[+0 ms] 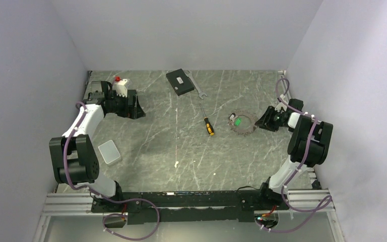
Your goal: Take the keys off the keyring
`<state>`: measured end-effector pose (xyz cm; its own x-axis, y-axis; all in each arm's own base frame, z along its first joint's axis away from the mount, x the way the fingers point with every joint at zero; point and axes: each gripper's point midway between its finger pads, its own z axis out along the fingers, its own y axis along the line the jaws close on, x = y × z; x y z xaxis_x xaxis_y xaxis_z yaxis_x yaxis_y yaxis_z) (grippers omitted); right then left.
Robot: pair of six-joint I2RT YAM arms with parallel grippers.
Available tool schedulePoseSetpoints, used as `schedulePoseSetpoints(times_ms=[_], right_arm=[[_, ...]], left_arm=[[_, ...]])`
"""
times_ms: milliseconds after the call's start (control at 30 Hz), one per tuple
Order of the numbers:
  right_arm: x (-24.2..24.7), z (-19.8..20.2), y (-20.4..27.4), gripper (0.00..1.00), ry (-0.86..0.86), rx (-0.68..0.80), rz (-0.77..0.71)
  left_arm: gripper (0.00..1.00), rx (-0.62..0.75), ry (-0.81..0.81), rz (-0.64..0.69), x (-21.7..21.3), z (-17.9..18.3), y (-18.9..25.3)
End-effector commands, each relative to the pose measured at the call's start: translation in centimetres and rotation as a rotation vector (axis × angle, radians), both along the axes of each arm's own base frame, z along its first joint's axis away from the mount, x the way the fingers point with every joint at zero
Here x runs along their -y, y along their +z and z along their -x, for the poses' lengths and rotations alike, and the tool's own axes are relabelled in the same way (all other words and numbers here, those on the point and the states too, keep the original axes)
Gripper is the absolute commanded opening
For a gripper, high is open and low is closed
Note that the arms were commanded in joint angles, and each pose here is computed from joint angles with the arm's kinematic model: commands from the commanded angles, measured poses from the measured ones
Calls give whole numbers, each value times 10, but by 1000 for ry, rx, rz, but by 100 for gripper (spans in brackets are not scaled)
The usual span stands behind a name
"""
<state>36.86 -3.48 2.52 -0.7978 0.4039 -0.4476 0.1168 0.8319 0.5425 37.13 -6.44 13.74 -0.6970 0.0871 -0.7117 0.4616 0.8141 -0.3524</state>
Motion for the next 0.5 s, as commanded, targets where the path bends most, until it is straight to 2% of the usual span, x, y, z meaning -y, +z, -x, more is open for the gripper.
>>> schedulePoseSetpoints(times_ms=[0,167,467], right_arm=[[6,-14,3,40,-33,14,-12],[1,-16,-2,32,-35,-6,-65],[0,-12,-3,29,-64,-40,-130]], left_arm=[[99,36,-9,20,5,0,10],[99,30,-10,27,6,0,9],[99,29,2,18,4,-1,8]])
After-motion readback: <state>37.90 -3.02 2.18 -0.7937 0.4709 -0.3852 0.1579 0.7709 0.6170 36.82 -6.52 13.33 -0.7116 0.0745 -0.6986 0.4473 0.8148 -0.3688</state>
